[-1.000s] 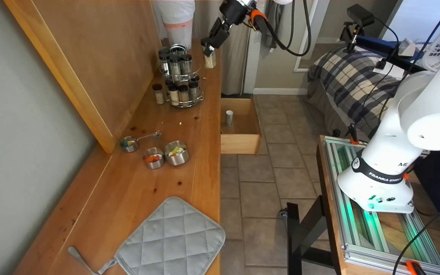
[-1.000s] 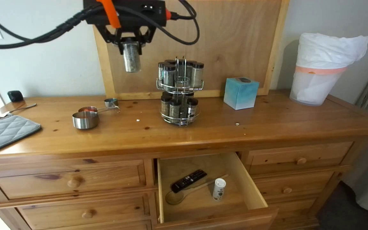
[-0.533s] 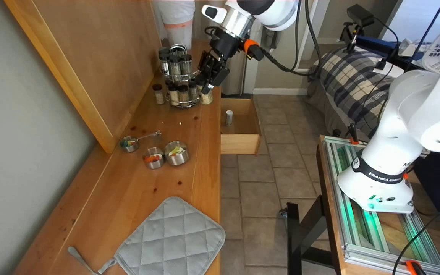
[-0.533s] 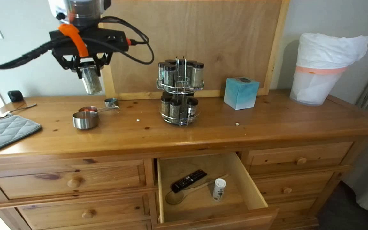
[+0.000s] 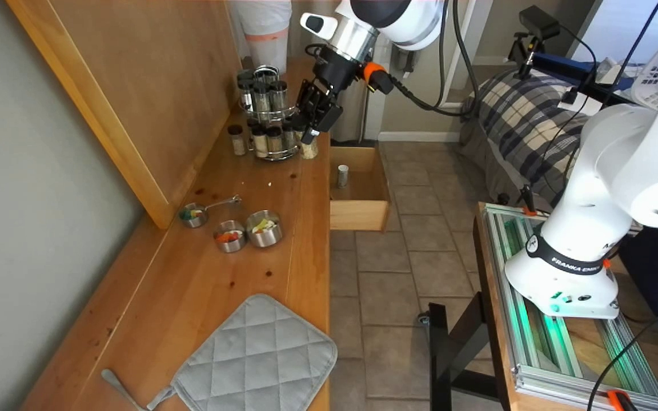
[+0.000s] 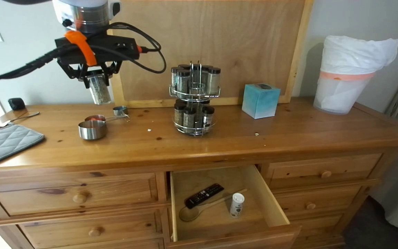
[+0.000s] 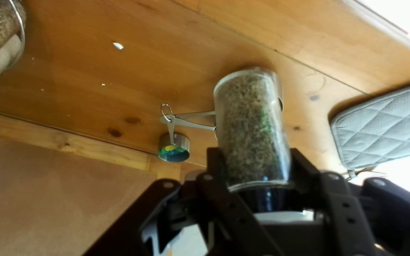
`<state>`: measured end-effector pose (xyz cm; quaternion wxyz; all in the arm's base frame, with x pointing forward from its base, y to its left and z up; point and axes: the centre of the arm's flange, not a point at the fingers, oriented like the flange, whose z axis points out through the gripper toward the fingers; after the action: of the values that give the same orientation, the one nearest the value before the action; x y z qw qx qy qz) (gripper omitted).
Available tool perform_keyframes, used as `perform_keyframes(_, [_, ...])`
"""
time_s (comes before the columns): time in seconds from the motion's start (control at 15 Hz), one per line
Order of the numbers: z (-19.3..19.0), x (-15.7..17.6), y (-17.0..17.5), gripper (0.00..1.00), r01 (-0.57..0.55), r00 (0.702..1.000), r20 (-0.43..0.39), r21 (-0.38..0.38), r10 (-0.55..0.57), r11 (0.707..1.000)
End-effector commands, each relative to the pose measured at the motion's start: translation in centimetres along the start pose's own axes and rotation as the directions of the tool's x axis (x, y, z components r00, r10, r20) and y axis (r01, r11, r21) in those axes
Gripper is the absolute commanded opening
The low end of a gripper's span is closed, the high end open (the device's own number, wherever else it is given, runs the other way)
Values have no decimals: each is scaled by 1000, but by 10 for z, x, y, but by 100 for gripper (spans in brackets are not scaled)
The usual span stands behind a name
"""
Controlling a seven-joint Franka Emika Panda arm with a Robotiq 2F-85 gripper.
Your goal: Remove one container from the salt rack and put it on the table
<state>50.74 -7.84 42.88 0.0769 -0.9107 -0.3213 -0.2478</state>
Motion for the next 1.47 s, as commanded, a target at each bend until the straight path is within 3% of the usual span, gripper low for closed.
perform_keyframes(0.0, [0, 0, 0, 24, 0, 1000, 0, 0, 0, 1000])
perform_keyframes(0.33, [31, -16, 22, 24, 23, 1000, -17, -41, -24, 999])
perform_keyframes(0.67, [82, -33, 35, 24, 1, 992, -123, 33, 3, 999])
perform_keyframes(0.87, [110, -40, 40, 24, -27, 986, -164, 17, 29, 999])
perform_keyframes(1.4, [170, -31, 56, 24, -123, 962, -243, 26, 125, 992])
